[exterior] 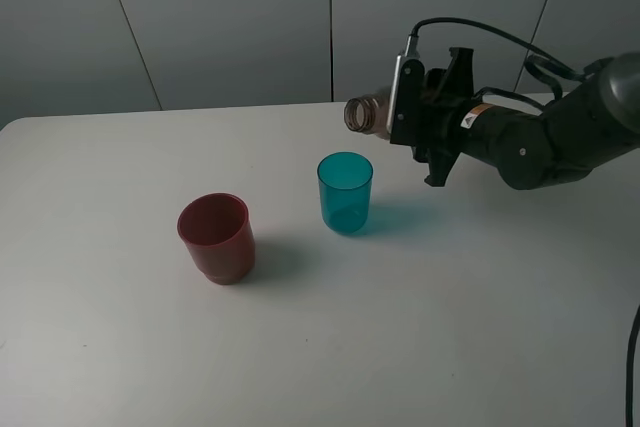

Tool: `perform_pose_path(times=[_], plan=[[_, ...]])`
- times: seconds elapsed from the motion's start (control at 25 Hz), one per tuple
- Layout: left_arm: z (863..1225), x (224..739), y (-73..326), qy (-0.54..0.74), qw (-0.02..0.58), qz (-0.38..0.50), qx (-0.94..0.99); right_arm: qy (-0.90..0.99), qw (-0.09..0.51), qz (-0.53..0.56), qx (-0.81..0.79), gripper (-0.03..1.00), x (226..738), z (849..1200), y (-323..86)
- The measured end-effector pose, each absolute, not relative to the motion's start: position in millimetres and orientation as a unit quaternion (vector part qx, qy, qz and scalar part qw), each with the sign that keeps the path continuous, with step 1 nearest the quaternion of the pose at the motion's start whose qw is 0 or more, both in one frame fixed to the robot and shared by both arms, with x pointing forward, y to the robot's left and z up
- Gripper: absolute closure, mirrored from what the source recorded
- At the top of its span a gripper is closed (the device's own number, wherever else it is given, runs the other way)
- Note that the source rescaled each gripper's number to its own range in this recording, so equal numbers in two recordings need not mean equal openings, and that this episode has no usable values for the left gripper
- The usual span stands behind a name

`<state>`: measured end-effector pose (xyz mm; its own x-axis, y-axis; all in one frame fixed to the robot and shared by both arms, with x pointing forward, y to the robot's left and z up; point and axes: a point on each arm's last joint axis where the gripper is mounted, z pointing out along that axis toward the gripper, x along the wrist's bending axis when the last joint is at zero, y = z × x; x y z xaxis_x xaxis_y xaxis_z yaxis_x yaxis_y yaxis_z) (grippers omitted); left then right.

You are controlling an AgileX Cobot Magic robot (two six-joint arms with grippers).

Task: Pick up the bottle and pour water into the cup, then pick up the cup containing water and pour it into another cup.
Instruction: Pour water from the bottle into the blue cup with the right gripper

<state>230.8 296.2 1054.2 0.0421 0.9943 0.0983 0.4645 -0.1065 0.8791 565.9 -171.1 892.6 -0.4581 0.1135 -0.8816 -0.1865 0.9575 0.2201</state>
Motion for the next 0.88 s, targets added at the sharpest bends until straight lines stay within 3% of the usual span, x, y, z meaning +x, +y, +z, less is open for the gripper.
perform_pose_path(times=[0.88], plan=[[1054.2, 230.8, 296.2, 0.574, 0.342, 0.387, 0.635, 0.824, 0.546, 0.07, -0.136, 0.97, 566.9, 894.8, -171.2]])
